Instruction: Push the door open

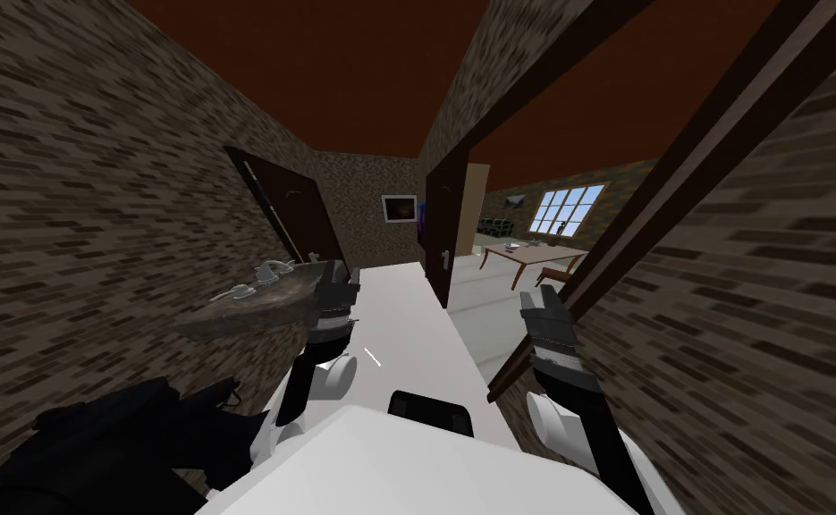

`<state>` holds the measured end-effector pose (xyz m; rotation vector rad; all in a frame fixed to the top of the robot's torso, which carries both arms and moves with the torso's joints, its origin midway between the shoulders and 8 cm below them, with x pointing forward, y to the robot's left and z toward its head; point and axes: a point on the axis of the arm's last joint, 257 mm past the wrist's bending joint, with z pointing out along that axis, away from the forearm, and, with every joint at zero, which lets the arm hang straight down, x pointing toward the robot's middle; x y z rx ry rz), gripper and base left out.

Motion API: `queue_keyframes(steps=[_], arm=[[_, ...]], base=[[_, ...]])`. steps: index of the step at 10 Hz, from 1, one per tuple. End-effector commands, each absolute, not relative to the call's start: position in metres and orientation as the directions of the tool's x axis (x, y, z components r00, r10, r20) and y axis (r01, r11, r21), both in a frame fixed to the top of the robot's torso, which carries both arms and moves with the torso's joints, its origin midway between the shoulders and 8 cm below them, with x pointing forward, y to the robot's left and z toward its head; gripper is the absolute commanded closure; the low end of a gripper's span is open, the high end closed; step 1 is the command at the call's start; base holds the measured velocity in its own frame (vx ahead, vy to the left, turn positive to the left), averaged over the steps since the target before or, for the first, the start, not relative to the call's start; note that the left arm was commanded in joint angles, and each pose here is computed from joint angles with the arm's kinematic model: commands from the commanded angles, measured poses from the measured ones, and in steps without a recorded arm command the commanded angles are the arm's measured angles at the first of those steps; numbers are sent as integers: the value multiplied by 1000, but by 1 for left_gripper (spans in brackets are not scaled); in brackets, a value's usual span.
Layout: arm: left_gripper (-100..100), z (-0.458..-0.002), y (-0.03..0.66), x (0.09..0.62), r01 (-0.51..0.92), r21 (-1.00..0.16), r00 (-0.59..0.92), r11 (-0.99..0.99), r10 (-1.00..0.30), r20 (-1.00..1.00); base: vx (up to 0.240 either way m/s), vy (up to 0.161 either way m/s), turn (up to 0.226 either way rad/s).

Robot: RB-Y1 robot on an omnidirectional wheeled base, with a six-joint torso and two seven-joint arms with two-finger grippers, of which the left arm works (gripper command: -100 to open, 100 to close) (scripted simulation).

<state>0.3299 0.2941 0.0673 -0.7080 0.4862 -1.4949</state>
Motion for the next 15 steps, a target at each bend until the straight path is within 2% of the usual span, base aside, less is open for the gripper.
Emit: queue_keyframes(steps=[1, 15], arm=[[-100, 60, 290, 338, 712, -698, 27, -75, -991, 134], [-100, -14, 239, 413, 585, -789, -97, -188, -982, 162]], base=[[100, -60, -65], [133, 65, -88]])
